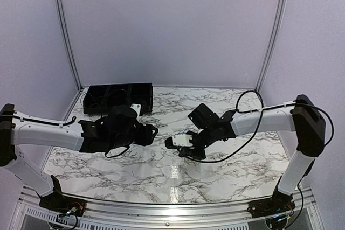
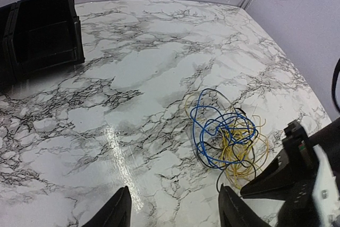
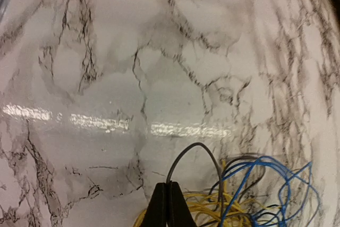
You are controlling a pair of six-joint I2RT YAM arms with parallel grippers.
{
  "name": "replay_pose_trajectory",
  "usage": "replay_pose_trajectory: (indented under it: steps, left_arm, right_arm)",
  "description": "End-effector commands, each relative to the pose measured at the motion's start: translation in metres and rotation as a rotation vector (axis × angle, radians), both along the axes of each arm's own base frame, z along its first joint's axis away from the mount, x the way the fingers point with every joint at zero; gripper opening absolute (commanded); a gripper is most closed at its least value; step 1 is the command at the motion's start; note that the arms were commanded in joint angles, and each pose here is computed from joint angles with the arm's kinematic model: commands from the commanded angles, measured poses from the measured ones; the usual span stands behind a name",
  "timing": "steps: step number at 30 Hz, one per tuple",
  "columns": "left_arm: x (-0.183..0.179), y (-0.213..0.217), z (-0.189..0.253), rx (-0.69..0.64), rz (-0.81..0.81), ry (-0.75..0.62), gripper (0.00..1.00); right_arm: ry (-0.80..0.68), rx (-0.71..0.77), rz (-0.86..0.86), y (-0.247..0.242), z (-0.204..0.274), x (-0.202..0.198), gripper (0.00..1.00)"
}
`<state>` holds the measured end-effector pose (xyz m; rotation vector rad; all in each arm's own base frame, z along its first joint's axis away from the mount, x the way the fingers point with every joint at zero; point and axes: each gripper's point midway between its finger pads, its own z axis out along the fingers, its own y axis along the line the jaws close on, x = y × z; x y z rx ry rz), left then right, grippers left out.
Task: Untangle the cables
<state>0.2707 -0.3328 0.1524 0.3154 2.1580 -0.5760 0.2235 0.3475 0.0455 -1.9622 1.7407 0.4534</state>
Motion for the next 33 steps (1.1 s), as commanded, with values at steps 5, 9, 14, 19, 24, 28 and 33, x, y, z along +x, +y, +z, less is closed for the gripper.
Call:
replay_pose_trajectory:
  steps: [5,9,14,19,24,28,33]
  left_arm:
    - [-0.013,-0.048,0.049,-0.096,-0.257,-0.208,0.61]
    - [-0.011,-0.071,0.067,-0.093,-0.321,-0.266,0.61]
    - [-0.001,-0.101,0.072,-0.114,-0.357,-0.307,0.62]
    - [0.020,-0.136,0.030,-0.107,-0.354,-0.291,0.61]
    - [0.016,-0.171,-0.028,-0.094,-0.472,-0.204,0.54]
    - [0.014,-0.181,-0.058,-0.107,-0.503,-0.130,0.45]
    - [0.022,-0.164,-0.077,-0.098,-0.458,-0.078,0.46]
  right_arm:
    - [-0.003,0.275,-0.067,0.017,0.173,0.017,0.00]
    - [-0.026,0.320,-0.121,0.008,0.207,0.031,0.00]
    - [-0.058,0.376,-0.124,0.008,0.251,0.037,0.00]
    - [-0.069,0.490,-0.126,0.013,0.327,0.034,0.00]
    - [-0.046,0.677,-0.142,0.014,0.432,0.021,0.00]
    - [-0.147,0.865,-0.186,-0.004,0.510,0.015,0.00]
    - [-0.392,1.031,-0.276,-0.033,0.575,0.023,0.00]
